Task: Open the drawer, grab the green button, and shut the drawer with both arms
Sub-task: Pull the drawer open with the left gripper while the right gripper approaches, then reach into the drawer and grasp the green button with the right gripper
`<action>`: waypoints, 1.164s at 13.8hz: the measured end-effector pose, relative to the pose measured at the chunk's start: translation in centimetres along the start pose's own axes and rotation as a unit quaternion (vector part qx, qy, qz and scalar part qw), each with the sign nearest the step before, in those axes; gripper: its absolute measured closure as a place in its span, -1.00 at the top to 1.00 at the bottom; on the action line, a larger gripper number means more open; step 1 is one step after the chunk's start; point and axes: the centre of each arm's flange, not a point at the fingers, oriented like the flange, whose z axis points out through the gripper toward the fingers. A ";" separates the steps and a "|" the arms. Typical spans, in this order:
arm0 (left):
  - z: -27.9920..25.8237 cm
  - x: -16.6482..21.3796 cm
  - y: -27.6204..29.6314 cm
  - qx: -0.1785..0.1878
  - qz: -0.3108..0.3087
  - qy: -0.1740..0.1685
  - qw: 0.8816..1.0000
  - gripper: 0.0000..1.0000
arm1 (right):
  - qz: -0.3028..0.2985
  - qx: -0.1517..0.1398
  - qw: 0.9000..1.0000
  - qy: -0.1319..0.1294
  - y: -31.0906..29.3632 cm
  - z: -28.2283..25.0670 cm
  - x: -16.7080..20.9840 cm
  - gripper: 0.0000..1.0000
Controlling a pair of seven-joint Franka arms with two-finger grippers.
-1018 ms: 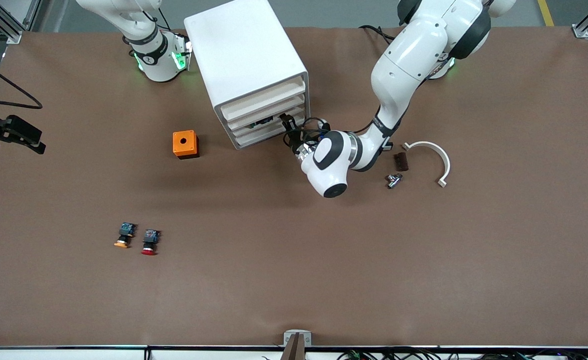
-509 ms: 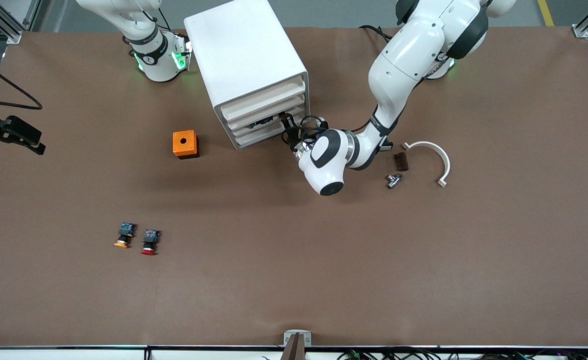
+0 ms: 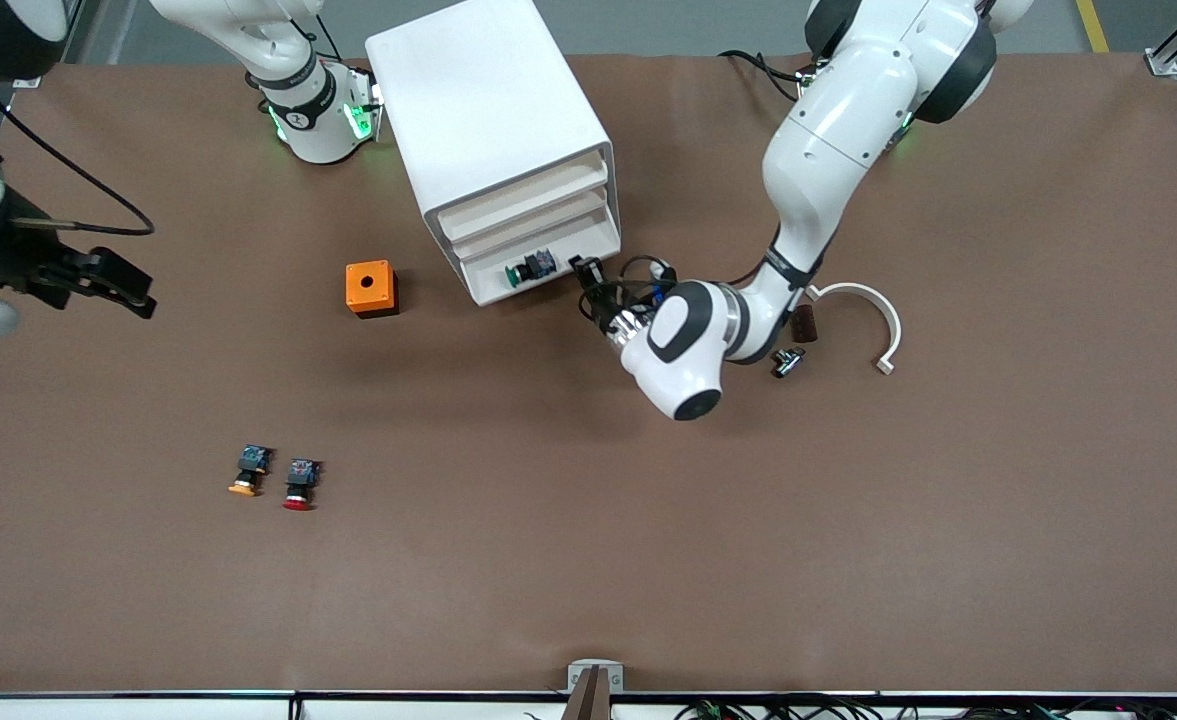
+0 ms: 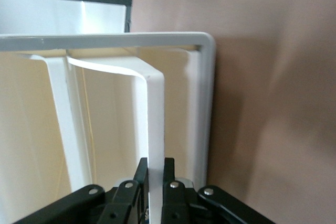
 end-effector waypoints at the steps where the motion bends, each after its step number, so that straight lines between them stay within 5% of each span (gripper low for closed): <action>1: -2.3 0.4 0.7 -0.007 0.006 -0.018 1.000 -0.73 | 0.015 0.000 1.000 -0.004 -1.4 0.5 -0.1 1.00; 4: -7.9 1.4 2.1 -0.027 0.026 -0.056 0.998 -0.73 | 0.063 0.005 0.998 -0.008 -5.5 2.1 -0.4 1.00; 8: -9.4 1.7 2.7 -0.044 0.053 -0.065 0.996 -0.73 | 0.155 0.012 0.987 -0.030 -13.0 5.9 -1.7 1.00; 13: -12.7 2.1 2.7 -0.063 0.070 -0.083 0.992 0.20 | 0.260 0.032 0.964 -0.051 -20.7 11.6 -2.9 1.00; 16: -17.0 3.4 2.2 -0.105 0.071 -0.088 0.988 0.80 | 0.310 0.041 0.948 -0.058 -26.1 15.5 -5.2 1.00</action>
